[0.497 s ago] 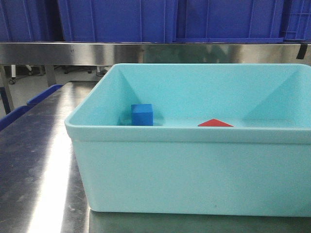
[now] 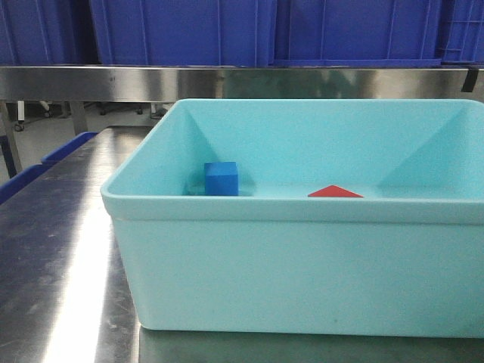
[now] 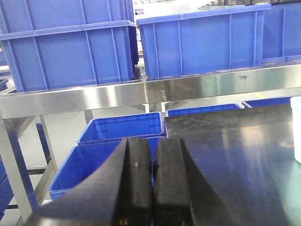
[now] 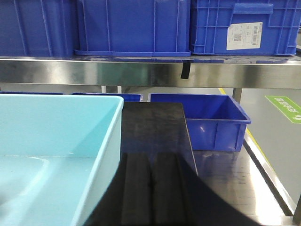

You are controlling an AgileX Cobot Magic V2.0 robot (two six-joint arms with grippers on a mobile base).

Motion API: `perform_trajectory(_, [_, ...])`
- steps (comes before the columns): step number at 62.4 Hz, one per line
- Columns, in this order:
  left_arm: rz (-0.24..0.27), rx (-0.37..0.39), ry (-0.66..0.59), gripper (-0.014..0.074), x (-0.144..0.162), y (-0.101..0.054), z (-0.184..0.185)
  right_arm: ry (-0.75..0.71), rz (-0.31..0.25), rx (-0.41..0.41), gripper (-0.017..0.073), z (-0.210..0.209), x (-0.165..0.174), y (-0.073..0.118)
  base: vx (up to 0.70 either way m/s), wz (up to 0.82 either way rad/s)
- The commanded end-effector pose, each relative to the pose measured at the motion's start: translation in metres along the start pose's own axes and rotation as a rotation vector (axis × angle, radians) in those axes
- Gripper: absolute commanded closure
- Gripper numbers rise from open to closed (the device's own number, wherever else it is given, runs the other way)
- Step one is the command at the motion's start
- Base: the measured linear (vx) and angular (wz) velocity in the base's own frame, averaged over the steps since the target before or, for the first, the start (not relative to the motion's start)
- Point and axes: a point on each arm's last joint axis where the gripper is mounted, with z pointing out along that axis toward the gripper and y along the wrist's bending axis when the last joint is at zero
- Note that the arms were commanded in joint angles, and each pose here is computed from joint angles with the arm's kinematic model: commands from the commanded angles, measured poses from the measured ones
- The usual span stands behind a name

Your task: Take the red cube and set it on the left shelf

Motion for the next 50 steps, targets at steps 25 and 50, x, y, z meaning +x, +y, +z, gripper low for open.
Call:
perform_trajectory(25, [-0.001, -0.004, -0.053, 0.0488, 0.000, 0.000, 0.001, -0.134, -0.004, -0.011, 0.0510, -0.003, -0.018, 0.001, 0.00, 0.00])
perform_trajectory(50, [-0.001, -0.004, -0.053, 0.0488, 0.000, 0.000, 0.001, -0.223, 0.041, -0.033, 0.0510, -0.001, -0.039, 0.003, 0.00, 0.00])
